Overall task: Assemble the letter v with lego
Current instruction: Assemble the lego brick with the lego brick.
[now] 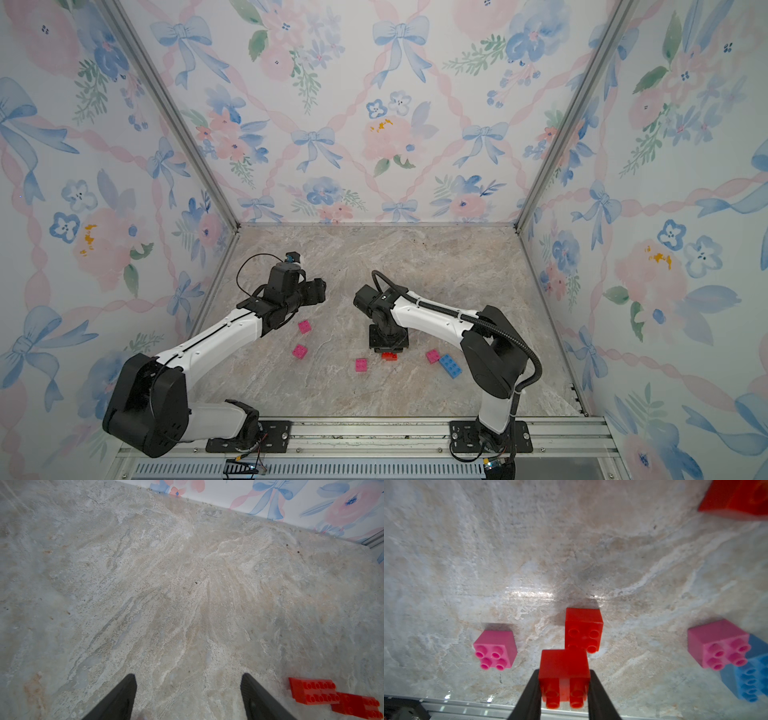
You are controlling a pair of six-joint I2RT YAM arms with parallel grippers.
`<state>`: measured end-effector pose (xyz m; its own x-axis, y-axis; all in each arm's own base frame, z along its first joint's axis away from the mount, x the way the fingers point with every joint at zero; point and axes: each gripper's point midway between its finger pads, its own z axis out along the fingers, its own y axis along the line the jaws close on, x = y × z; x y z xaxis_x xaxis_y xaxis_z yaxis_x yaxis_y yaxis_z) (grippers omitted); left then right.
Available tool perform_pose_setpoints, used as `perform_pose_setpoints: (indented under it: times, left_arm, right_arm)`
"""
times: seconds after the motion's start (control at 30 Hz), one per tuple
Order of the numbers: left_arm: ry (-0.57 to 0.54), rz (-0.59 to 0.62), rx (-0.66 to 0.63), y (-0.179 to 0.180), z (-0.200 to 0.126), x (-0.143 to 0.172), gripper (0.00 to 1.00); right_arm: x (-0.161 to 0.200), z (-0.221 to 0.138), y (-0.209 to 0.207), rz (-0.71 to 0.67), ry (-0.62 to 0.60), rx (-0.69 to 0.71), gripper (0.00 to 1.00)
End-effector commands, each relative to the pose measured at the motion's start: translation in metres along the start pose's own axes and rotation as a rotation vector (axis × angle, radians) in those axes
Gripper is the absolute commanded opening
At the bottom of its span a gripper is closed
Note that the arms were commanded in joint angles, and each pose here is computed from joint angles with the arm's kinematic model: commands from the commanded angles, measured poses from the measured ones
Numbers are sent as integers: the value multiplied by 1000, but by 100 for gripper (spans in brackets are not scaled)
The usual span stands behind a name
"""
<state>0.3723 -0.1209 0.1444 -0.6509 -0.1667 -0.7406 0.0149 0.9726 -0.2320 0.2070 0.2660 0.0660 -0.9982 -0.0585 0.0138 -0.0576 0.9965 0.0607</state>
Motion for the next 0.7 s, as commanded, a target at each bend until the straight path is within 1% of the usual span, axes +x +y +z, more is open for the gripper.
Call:
perform_pose_setpoints:
  times: [0.0, 0.13, 0.23, 0.33, 0.37, 0.47, 0.53, 0.57, 0.63, 0.67]
  left_arm:
    - [30, 5, -23, 12, 2, 9, 79]
    - [74, -136, -64, 47, 6, 26, 73]
    - [61, -152, -111, 61, 6, 31, 72]
    - [25, -161, -131, 65, 6, 26, 72]
    - [38, -162, -138, 69, 8, 38, 72]
    - [12, -175, -128, 69, 11, 38, 71]
    - [18, -178, -116, 68, 14, 43, 70]
    - [23, -179, -105, 67, 16, 45, 69]
    - [44, -192, -61, 60, 22, 54, 63]
    - [55, -202, -38, 57, 25, 57, 62]
  right_arm:
    - [-3, 4, -11, 4, 23, 55, 1]
    - [-6, 7, -14, -1, 27, 77, 0]
    - [-8, 11, -17, -3, 31, 84, 0]
    - [-10, 13, -17, -10, 31, 83, 0]
    - [-11, 14, -16, -11, 30, 81, 0]
    - [-12, 17, -15, -14, 33, 80, 0]
    - [-13, 19, -15, -16, 34, 82, 0]
    - [-13, 20, -15, -16, 34, 82, 0]
    - [-14, 21, -13, -17, 34, 77, 0]
    - [-14, 21, -12, -17, 35, 75, 0]
